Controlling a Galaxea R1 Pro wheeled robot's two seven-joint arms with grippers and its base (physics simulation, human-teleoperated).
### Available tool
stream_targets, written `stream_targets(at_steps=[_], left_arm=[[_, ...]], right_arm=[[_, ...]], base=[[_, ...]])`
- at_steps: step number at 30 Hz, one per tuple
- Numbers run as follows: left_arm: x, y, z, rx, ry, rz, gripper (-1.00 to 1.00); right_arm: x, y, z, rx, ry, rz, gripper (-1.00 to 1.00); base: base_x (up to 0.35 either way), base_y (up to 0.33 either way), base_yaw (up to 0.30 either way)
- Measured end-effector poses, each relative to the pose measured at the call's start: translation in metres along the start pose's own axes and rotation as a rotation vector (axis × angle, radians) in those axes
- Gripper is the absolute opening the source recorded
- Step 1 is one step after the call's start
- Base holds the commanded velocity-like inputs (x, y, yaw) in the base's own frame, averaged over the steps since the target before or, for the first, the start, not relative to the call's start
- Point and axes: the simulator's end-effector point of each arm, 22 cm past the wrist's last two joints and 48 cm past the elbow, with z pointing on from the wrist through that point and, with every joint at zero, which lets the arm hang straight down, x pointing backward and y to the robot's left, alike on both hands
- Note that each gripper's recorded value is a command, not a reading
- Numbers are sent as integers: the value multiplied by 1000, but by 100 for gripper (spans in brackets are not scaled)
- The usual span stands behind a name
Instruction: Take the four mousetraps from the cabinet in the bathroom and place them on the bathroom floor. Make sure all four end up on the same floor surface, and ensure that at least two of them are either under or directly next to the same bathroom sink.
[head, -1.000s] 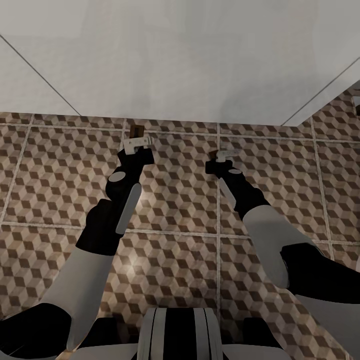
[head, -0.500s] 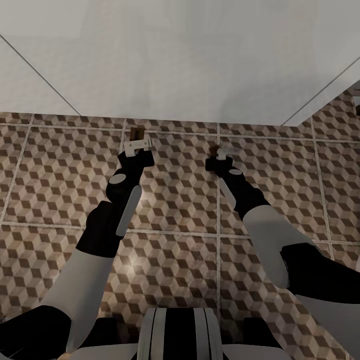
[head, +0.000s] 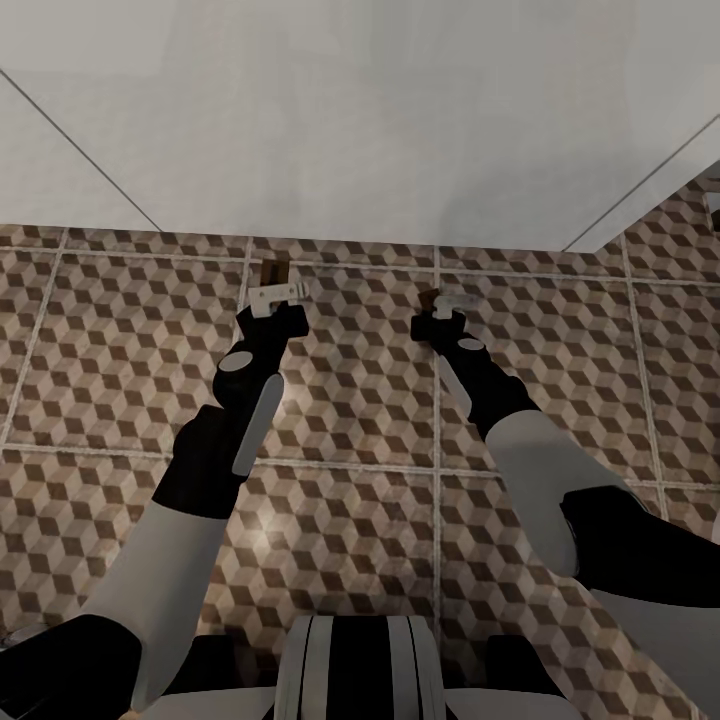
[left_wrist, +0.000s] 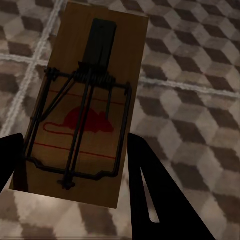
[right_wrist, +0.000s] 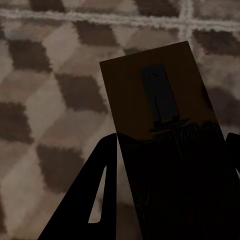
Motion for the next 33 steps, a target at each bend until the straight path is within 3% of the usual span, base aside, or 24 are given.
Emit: stream_targets(at_steps=[6,10,33], left_arm=[[-2,0,-1,1,-6,-1,-100],[-3,0,-1,1,-7,-2,-100],[-6,-1,-3,4,-14,-4,-100]], right_arm=[[3,0,0,-1,6,1,-100],[28,1,1,-1,47,3,-100],[34,-1,1,0,36,3,-100]], base=[[0,0,0],[0,0,0],[0,0,0]])
